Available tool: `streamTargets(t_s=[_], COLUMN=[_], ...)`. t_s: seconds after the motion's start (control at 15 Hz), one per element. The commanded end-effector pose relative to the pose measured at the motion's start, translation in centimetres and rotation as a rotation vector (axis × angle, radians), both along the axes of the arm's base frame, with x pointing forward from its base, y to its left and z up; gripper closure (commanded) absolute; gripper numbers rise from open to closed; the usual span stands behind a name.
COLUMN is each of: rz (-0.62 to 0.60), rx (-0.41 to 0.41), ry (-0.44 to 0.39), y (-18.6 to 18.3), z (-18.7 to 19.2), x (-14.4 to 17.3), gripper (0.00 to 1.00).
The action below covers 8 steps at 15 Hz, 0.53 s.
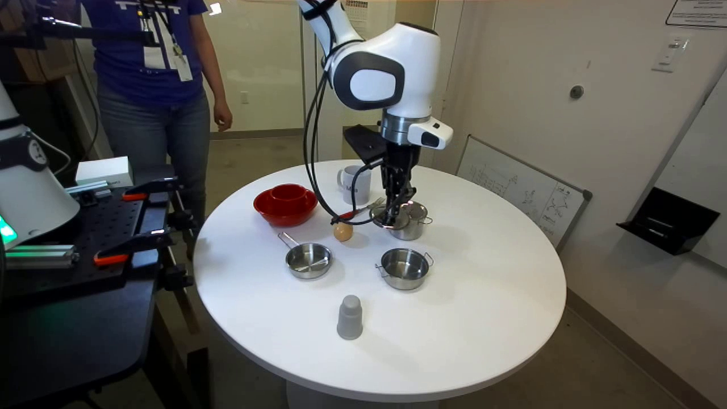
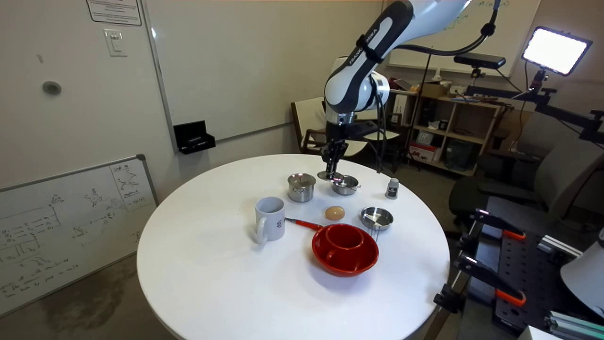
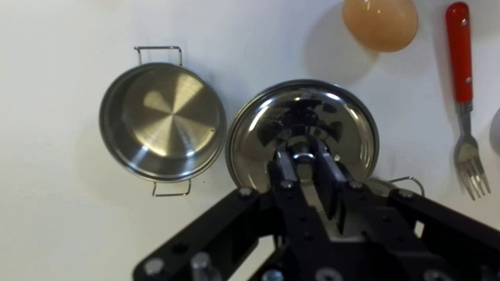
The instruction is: Take the lid off the silver pot
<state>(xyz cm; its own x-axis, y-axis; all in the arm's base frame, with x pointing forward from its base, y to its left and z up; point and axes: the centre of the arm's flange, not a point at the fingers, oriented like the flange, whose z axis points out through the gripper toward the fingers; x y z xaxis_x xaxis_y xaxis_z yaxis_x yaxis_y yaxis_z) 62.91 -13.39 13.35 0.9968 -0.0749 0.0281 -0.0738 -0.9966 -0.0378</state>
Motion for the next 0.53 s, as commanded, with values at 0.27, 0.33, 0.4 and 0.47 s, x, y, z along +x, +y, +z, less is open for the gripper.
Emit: streamTargets(t_s=[0.27,0.33,0.4,0.47], rz=[0.102,0.109,0.115,0.121], rx=[0.059,0.05,0.046,0.046], ry=[0.137,0.146,0.151,0.151], y=[1.1,1.1,1.2,1.2], z=[-2.1,-2.6,-3.2,-3.8], x=[0.2,0.4,0.7,1.0], gripper=[0.95,0.95,0.95,0.95])
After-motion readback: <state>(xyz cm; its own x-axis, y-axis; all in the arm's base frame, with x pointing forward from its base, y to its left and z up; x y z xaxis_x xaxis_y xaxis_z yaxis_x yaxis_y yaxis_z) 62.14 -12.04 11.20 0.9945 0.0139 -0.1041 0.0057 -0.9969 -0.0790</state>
